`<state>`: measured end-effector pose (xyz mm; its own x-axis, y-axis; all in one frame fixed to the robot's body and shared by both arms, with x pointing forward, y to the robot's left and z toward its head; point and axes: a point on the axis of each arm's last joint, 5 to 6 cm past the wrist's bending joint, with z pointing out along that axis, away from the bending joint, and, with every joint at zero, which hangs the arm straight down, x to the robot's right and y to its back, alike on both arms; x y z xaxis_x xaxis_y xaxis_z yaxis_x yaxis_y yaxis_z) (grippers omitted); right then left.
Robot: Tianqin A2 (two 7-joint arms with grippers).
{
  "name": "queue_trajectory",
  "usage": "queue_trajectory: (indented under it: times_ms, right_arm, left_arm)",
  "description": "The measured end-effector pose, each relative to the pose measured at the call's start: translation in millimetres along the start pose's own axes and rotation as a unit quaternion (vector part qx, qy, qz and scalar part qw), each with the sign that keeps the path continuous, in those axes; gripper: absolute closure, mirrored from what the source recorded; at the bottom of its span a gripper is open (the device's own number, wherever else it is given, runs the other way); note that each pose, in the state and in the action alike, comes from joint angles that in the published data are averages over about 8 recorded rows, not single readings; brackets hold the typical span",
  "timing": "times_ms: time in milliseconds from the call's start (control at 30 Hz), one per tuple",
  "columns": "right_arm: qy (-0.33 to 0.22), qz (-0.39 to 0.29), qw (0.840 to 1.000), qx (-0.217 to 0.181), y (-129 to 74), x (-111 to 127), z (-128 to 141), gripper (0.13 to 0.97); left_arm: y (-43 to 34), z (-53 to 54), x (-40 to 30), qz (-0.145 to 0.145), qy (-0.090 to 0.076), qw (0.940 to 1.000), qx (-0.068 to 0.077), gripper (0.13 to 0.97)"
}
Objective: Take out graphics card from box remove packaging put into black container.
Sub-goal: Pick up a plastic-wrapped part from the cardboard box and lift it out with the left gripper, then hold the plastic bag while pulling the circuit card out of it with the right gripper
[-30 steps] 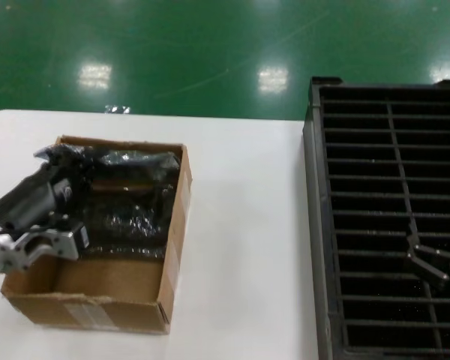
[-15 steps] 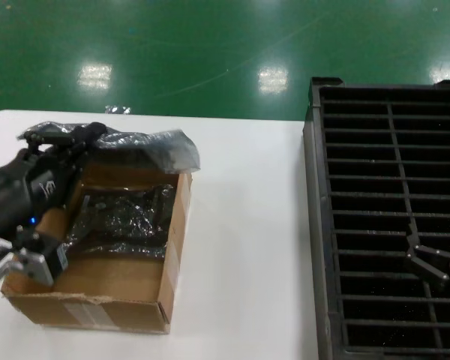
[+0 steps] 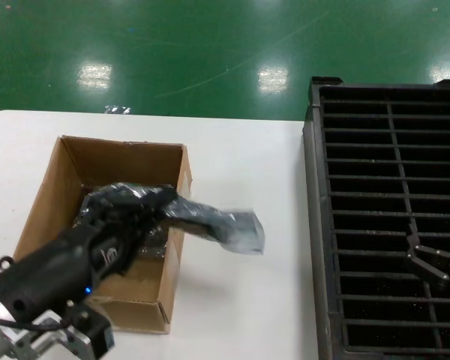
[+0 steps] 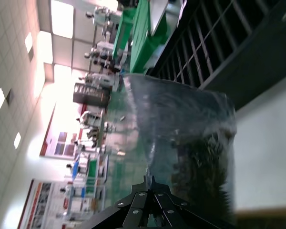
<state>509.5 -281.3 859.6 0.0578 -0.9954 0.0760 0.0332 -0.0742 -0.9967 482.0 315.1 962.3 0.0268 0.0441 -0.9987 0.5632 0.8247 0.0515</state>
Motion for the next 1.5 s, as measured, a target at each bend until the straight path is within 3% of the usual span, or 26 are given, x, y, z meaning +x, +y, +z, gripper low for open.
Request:
queue_trajectory:
  times_ms: [200, 500, 867, 1167, 1500]
  right_arm:
    - [0.000, 0.000, 1.000, 0.000, 0, 0, 0, 0.130]
    - [-0.014, -0.005, 1.000, 0.004, 1, -2, 2, 0.130]
    - [-0.157, -0.020, 0.987, 0.039, -6, -36, 8, 0.136]
    - [-0.200, -0.022, 0.979, 0.042, -14, -55, 12, 0.199]
    - [-0.201, -0.022, 0.979, 0.042, -14, -56, 12, 0.352]
  left_arm:
    - [-11.5, 2.1, 6.2, -0.007, 0.002, 0.9997, 0.022, 0.958]
    - [-13.2, 2.6, 6.9, -0.008, 0.001, 0.9996, 0.025, 0.958]
    - [-13.2, 2.6, 6.9, -0.008, 0.001, 0.9996, 0.025, 0.958]
    - [-13.2, 2.6, 6.9, -0.008, 0.001, 0.9996, 0.025, 0.958]
    - [-13.2, 2.6, 6.9, -0.008, 0.001, 0.9996, 0.025, 0.958]
